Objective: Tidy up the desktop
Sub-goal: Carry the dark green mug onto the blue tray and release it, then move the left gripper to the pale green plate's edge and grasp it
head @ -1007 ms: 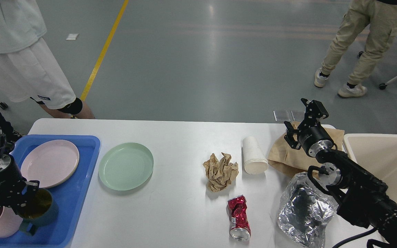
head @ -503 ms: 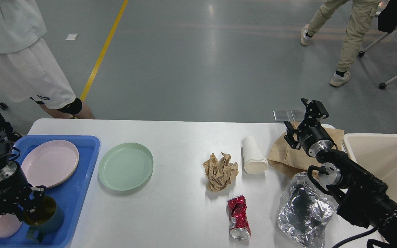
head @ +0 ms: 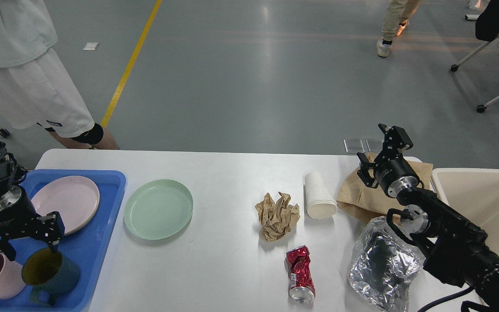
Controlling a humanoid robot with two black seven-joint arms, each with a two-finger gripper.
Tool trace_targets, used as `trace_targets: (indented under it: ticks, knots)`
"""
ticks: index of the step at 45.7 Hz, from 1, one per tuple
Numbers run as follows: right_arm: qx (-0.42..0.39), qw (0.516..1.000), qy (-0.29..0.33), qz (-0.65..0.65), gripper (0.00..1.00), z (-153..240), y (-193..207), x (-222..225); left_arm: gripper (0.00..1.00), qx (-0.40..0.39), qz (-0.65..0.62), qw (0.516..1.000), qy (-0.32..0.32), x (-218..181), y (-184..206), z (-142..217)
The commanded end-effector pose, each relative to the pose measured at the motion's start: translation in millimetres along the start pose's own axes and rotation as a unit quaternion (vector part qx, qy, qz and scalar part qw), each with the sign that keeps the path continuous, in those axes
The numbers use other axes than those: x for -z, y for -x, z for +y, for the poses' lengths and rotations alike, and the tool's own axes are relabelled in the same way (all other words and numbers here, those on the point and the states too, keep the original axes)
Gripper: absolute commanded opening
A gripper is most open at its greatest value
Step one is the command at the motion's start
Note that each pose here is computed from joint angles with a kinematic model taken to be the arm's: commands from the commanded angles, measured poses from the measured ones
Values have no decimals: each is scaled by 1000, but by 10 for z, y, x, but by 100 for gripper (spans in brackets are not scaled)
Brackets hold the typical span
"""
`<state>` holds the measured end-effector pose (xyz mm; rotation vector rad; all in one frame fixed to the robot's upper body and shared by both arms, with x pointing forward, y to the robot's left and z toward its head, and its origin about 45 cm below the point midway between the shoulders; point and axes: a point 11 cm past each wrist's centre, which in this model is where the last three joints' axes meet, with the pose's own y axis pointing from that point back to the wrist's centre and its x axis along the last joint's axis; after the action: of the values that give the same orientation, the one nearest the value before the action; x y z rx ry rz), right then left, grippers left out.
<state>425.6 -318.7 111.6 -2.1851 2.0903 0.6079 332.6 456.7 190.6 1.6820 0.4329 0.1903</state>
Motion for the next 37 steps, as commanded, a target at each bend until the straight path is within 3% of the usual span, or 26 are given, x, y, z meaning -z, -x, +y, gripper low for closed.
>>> trace_targets:
  ticks: [1, 21, 30, 37]
  knots:
    - [-1, 1000, 0, 0, 100, 0, -4, 0, 82, -18, -11, 1000, 6, -128, -75, 214]
    - [0, 1000, 0, 0, 100, -1, 1, 2, 82, -144, -162, 974, 72, -1445, -253, 752]
    - [0, 1000, 0, 0, 100, -1, 1, 2, 82, -125, -197, 969, 86, -1937, -65, 613]
    - [0, 1000, 0, -1, 100, -1, 0, 2, 81, -89, -179, 973, 112, -2013, 81, 274]
